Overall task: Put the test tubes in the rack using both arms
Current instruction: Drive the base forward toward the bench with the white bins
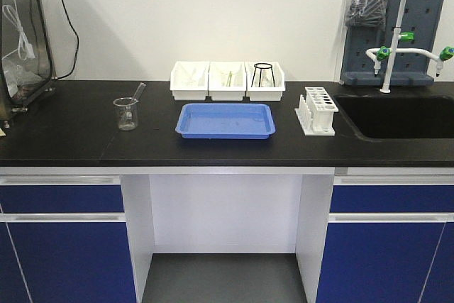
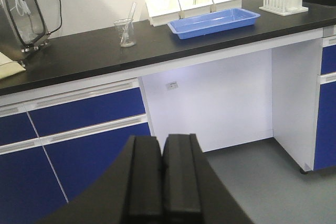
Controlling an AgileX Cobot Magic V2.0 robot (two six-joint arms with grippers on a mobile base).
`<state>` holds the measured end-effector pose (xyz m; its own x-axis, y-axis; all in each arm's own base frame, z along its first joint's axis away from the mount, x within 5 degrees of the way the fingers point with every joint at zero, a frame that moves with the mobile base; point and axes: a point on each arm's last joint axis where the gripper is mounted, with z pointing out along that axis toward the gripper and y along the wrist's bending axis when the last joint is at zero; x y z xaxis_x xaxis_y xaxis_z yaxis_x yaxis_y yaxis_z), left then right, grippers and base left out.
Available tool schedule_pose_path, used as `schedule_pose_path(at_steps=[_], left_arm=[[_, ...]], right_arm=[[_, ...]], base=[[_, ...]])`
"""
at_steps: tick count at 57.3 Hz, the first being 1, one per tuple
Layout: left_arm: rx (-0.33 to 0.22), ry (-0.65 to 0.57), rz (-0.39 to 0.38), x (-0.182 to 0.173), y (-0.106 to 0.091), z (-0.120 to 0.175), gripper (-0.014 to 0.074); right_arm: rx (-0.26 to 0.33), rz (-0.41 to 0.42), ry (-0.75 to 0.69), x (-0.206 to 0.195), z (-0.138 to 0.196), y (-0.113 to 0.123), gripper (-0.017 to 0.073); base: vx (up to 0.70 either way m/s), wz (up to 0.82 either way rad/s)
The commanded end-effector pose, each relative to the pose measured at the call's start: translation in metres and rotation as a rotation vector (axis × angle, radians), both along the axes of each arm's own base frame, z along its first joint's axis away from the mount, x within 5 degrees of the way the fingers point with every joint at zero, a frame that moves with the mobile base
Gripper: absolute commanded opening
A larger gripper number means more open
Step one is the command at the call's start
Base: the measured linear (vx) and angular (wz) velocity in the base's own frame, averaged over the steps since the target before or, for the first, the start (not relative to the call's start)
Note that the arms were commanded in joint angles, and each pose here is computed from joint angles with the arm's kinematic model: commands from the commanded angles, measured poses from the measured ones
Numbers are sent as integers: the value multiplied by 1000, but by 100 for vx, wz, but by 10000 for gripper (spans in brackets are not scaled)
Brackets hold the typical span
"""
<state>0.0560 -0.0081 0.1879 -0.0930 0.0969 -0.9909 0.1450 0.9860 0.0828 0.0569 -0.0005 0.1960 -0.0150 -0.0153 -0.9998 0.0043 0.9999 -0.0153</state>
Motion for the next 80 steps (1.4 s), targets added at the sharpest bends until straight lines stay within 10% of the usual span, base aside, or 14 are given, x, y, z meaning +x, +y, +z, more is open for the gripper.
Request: schedule_pose_path(at_steps=[1,80], left_arm=[[-12,-61,7,1,0,-1,-20],[-12,-61,7,1,0,-1,-20]], right_arm=[[-16,2,-86,0,5,0,-8],[-16,2,-86,0,5,0,-8]], base=[[0,0],[26,-1]])
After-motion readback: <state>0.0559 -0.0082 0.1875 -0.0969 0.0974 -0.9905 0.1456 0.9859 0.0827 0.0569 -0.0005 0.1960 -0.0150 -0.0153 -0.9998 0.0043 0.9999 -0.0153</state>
